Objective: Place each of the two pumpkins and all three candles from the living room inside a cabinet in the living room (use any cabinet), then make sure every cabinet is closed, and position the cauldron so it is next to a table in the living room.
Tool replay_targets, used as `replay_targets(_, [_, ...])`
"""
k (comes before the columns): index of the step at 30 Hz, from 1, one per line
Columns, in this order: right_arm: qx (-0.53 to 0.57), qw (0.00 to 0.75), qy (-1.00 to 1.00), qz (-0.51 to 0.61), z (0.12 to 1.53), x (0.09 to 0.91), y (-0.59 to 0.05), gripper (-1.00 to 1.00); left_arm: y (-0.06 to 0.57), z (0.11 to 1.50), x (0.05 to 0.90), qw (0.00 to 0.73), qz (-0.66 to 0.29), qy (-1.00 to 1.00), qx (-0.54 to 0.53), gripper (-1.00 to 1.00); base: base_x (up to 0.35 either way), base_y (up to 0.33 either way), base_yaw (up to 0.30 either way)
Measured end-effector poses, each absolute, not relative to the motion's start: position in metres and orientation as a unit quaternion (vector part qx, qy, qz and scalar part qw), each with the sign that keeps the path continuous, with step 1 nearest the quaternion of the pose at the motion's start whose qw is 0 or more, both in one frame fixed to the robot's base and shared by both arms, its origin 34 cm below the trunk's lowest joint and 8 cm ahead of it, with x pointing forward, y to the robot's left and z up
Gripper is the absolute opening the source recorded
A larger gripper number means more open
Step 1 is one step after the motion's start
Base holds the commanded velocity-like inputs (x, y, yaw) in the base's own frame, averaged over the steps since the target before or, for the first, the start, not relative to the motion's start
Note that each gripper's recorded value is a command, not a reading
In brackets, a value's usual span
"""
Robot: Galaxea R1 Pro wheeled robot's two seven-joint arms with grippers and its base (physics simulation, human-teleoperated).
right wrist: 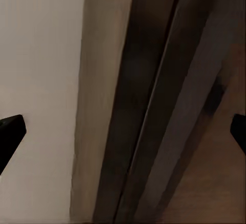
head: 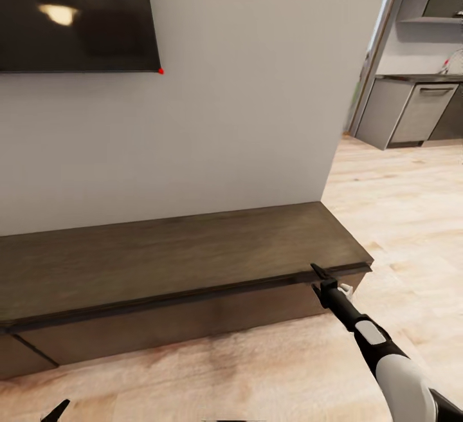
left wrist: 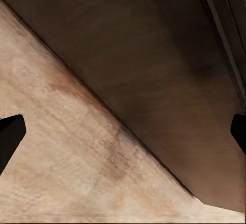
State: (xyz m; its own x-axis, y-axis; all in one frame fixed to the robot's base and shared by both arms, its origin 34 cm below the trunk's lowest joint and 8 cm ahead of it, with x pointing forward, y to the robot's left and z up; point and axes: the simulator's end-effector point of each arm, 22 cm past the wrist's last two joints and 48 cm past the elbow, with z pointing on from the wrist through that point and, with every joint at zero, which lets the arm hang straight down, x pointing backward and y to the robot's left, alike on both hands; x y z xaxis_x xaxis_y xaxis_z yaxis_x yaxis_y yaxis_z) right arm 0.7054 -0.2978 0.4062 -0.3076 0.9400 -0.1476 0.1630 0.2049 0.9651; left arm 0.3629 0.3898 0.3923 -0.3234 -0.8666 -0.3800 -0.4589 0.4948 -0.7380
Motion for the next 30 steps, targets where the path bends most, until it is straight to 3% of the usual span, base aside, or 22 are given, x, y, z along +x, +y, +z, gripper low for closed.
replay_targets(5, [0.353, 0.467, 0.677, 0.446, 0.445, 0.725, -0.309, 1.0, 0.341, 0.38, 0.381, 0.361, -0.281, 0.804, -0.379, 1.0, -0.335, 0.0, 0.0])
replay_targets(8, [0.216, 0.493, 0.752, 0.382, 0.454, 0.728, -0.287, 1.0, 0.284, 0.363, 0.411, 0.323, -0.268, 0.854, -0.309, 1.0, -0.135, 0.0, 0.0])
replay_targets(15, [0.003, 0.457, 0.866, 0.202, 0.45, 0.651, -0.307, 1.0, 0.254, 0.382, 0.44, 0.334, -0.27, 0.863, -0.266, 1.0, -0.017, 0.0, -0.001])
replay_targets(20, [-0.033, 0.469, 0.876, 0.106, 0.504, 0.622, -0.334, 1.0, 0.236, 0.399, 0.461, 0.339, -0.29, 0.861, -0.244, 1.0, -0.001, 0.0, -0.101])
replay_targets(30, [-0.067, 0.461, 0.885, 0.01, 0.523, 0.608, -0.366, 1.0, 0.224, 0.386, 0.457, 0.335, -0.196, 0.89, -0.239, 1.0, 0.0, 0.0, -0.023])
